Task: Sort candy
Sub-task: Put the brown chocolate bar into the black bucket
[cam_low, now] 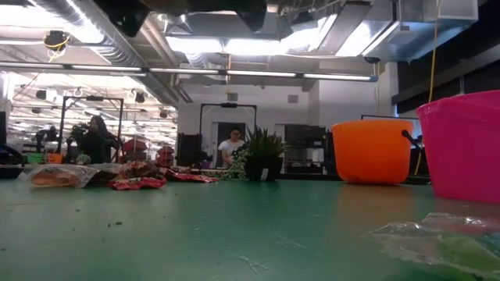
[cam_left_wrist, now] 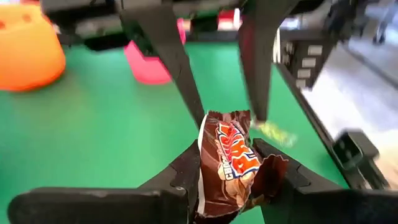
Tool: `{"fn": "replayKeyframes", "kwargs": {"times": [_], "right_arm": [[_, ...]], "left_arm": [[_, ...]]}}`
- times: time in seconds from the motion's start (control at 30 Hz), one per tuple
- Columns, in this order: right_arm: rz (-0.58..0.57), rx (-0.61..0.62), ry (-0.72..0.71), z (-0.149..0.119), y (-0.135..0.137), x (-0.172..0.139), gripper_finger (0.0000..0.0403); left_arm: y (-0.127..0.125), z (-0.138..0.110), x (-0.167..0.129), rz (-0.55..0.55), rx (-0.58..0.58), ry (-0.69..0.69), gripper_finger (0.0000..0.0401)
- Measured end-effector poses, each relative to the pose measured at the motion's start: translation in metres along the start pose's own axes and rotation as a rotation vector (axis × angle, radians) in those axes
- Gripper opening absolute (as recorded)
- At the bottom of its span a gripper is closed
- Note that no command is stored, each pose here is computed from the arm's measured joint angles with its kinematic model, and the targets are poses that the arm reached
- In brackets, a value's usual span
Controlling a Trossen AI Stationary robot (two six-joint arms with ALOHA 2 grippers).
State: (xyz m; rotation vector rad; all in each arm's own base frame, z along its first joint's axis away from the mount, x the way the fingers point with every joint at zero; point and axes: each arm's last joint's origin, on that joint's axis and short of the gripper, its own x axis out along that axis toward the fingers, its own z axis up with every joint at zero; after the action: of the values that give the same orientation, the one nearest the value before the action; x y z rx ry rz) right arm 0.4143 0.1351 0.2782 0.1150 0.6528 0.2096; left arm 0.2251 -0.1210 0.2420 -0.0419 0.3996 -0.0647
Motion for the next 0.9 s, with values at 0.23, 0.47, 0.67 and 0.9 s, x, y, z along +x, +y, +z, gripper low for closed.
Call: {"fn": "replayKeyframes", "kwargs": {"times": [0.23,0.47,0.67,0.9], "right_arm": [[0.042,-0.02,0.032,-0.005,0.018,-0.005,0.0249],[0.016,-0.018,0.104,-0.015,0.027,-0.006,0.0277],[-0.025,-0.018,0.117,-0.018,0.027,-0.007,0.0277],[-0.026,-0.003,0.119,-0.018,0.027,-0.007,0.0278]], "left_arm": [[-0.011,0.027,-0.027,-0.016,-0.003,0.299,0.0102],[-0.028,0.057,-0.076,-0.116,-0.252,0.603,0.0102],[-0.052,0.058,-0.103,-0.145,-0.32,0.631,0.0102],[-0.072,0.014,-0.118,-0.081,-0.398,0.765,0.0122]]}}
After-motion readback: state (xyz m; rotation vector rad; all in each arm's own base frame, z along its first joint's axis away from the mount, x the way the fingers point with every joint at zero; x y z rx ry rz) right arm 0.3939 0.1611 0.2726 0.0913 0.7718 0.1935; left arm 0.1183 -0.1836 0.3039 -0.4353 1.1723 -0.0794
